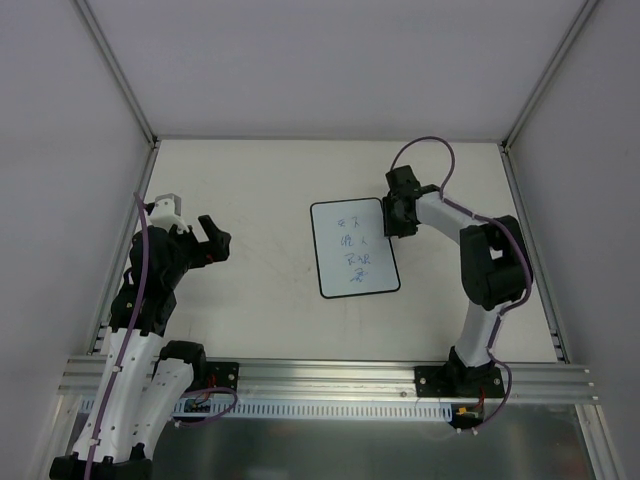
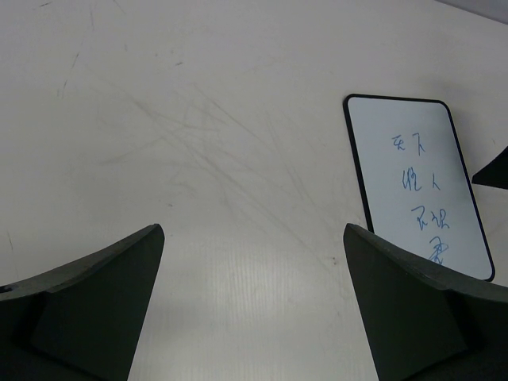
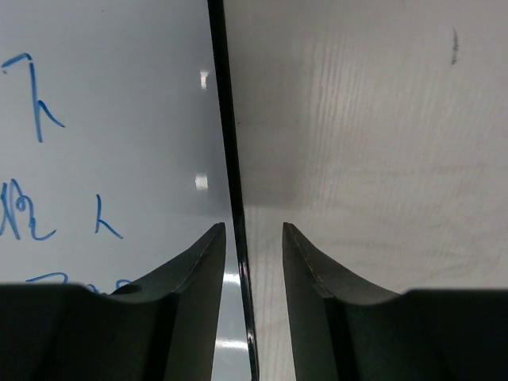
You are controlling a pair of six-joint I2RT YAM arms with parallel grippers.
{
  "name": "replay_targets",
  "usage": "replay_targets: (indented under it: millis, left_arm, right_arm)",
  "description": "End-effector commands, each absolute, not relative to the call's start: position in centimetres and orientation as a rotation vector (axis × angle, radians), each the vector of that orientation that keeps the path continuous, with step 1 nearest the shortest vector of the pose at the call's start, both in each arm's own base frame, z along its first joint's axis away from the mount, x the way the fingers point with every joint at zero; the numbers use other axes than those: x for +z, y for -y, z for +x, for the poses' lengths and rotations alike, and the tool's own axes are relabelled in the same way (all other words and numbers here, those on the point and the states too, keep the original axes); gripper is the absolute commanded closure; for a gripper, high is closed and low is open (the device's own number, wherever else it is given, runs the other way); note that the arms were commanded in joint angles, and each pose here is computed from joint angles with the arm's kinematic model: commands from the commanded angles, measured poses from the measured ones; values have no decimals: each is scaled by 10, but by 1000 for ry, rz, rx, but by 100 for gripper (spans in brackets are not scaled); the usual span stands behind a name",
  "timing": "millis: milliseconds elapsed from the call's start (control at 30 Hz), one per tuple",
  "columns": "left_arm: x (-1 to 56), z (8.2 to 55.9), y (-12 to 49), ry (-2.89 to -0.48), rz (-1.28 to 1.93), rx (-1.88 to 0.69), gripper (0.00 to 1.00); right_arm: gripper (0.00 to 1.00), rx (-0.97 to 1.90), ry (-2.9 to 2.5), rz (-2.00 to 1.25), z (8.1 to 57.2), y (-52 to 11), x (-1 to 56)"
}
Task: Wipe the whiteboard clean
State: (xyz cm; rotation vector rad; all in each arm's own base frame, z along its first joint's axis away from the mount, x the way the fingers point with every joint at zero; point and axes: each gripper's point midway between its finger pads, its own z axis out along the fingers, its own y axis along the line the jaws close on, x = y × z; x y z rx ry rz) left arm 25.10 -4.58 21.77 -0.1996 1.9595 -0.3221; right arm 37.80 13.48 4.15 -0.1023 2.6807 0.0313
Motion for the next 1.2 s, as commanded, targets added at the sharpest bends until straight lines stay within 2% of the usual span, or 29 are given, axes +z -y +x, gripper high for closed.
replay_targets:
  millis: [0, 333, 633, 700, 800, 967, 1067, 1100, 1167]
  left_arm:
    - [219, 256, 48, -1941, -203, -333, 1]
    - [216, 256, 57, -1965, -171, -381, 1]
    - [205, 259, 72, -2028, -138, -462, 1]
    - [200, 261, 75, -2056, -148, -479, 1]
    - [191, 261, 87, -2105, -179, -538, 1]
    - [161, 262, 105, -2218, -332, -570, 1]
    - [132, 263, 114, -2310, -420, -511, 1]
    - [120, 269, 115, -2340, -441, -473, 1]
    - [111, 278, 117, -2356, -460, -456, 4]
  right_arm:
    - [62, 100, -2687, -202, 390, -143, 38]
    - [67, 277, -2779, -391, 358, -173, 11]
    - [84, 294, -2840, -737, 285, -206, -19]
    - [92, 293, -2838, -784, 276, -210, -21]
    - [93, 309, -2839, -787, 270, -212, -20]
    - [92, 337, -2764, -683, 280, -218, 6]
    - [82, 356, -2683, -626, 290, -223, 36]
    - [72, 358, -2665, -597, 292, -223, 44]
    - [63, 337, -2600, -549, 299, -219, 68]
